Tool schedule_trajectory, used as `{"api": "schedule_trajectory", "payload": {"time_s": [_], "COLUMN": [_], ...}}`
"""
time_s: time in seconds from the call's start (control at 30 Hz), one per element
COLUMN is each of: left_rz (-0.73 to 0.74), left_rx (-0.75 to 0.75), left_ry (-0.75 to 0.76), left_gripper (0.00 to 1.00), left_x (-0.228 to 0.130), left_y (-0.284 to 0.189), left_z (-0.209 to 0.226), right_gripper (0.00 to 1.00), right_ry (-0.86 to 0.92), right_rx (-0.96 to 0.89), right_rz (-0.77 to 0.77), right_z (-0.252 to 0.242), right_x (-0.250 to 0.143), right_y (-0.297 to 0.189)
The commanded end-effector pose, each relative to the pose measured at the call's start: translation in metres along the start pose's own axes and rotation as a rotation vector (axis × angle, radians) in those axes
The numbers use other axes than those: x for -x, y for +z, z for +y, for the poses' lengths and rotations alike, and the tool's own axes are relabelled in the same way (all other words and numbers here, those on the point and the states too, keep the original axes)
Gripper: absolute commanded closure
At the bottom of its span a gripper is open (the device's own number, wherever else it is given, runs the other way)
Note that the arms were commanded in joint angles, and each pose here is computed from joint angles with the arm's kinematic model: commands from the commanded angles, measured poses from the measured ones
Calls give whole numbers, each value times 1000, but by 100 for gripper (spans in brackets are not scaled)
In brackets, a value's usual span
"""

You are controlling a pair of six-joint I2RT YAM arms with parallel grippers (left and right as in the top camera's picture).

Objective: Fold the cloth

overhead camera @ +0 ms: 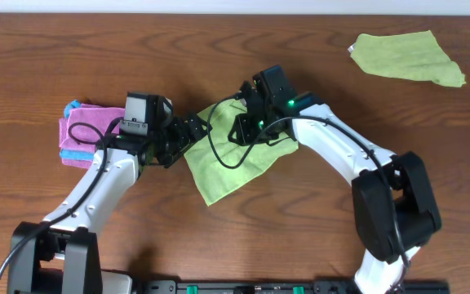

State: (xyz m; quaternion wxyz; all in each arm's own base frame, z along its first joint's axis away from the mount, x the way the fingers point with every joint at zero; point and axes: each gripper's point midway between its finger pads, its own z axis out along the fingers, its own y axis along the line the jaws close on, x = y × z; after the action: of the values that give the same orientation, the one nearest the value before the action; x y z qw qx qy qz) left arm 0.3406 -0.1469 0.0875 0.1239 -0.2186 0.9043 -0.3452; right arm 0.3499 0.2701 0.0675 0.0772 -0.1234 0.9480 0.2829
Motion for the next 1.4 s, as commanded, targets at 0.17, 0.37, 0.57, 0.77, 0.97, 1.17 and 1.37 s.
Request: {"api": "schedule_trajectory", "payload": {"time_s": [0.17,0.37,0.57,0.77,0.97,1.17,1.37], "left_rz": [5,5,11,11,11,11,11], "left_rx": [-28,-28,-33,-33,-33,-33,-33], "left_ry": [1,1,1,0,-17,-18,-33], "left_gripper": [4,4,4,4,4,4,4], "left_x": [2,2,1,1,1,1,1], "left_y": [-2,-2,-2,-2,-2,-2,-2], "left_z": [-10,-10,-11,-11,-11,-11,-11], "right_gripper": [56,28,27,28,30,34,38], "right_ry": [-6,41,74,60,26,-55,-89], "right_rx": [-382,-334,-210,-114,-54,-34,-13], "right_rz": [-78,71,104,124,69,1,-36], "right_z": [-57,-78,-92,-100,-102,-102,-101], "right_x": [25,-15,-31,-52,-51,-37,-26], "right_y": [-97,-131,-116,-87,-65,-59,-54]}}
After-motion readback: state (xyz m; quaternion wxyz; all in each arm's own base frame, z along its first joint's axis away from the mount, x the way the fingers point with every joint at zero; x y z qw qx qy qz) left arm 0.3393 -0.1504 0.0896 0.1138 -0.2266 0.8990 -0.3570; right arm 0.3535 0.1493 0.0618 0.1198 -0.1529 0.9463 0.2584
